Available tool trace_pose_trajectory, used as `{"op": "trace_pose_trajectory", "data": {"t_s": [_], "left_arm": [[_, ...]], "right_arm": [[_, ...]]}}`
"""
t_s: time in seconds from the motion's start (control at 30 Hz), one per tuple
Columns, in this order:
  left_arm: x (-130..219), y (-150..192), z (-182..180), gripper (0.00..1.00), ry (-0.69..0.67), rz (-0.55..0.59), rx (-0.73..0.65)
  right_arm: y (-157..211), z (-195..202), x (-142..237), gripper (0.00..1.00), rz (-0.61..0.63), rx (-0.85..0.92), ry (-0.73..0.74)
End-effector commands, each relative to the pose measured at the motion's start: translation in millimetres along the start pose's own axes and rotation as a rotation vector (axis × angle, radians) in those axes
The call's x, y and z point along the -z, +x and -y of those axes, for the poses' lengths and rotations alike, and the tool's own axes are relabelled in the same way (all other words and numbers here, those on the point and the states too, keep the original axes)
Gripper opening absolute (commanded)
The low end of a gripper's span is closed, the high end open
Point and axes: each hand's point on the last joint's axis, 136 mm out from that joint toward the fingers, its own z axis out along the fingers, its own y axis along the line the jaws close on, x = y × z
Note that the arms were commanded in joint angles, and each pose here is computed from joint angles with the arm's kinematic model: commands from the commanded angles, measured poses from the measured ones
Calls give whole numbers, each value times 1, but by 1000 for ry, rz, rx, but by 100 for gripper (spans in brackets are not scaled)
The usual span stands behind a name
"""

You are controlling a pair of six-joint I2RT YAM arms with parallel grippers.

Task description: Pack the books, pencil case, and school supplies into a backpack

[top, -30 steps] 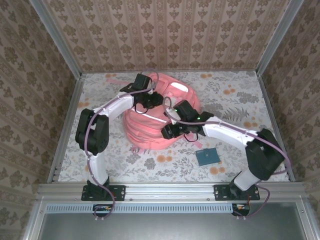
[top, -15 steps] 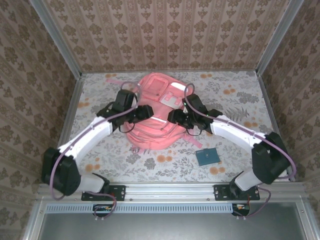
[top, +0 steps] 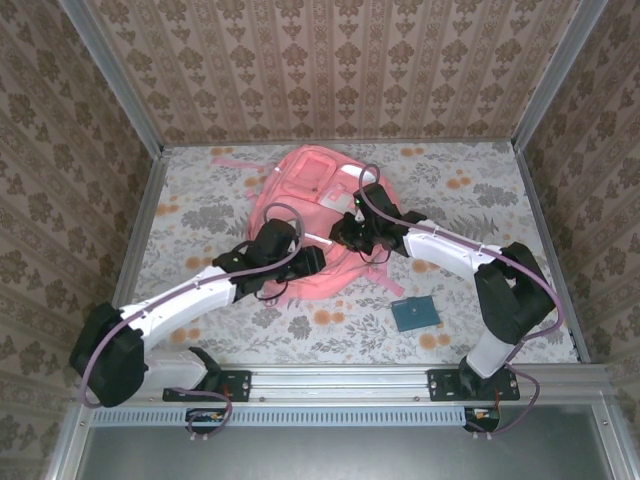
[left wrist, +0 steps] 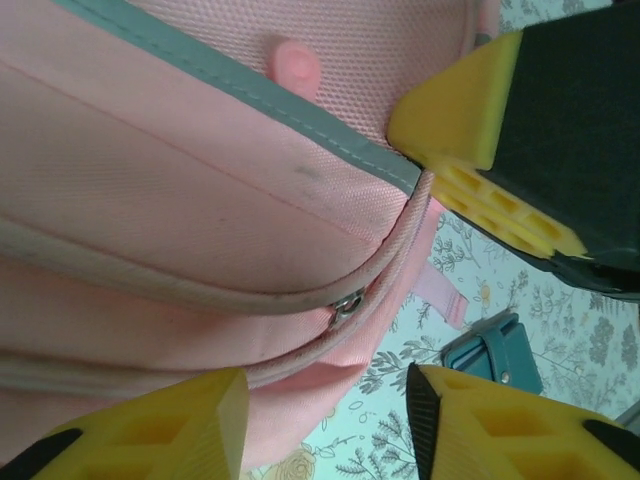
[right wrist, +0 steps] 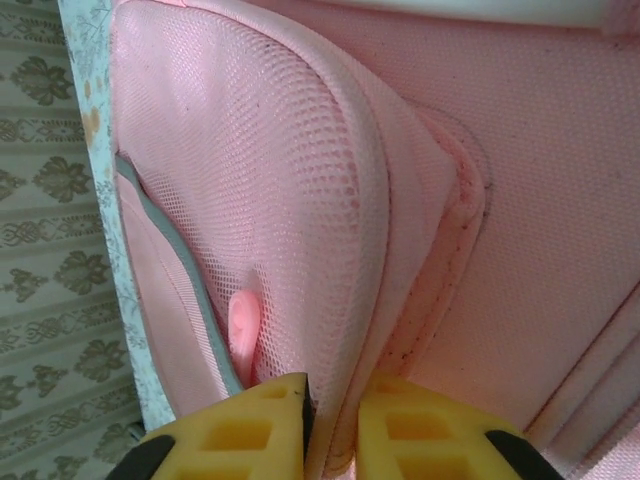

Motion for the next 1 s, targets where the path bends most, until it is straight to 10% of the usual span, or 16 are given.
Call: {"op": "trace_pose_trajectory", "data": {"t_s": [0.0,0.97], "left_arm": [[-7,-10,5,43,5,66,-20],[-32,-18,1,12,81,209,147]], "right_arm": [[0,-36,3,13,-23,21,-145],[5,-53,1,10,-40,18,-192]]}}
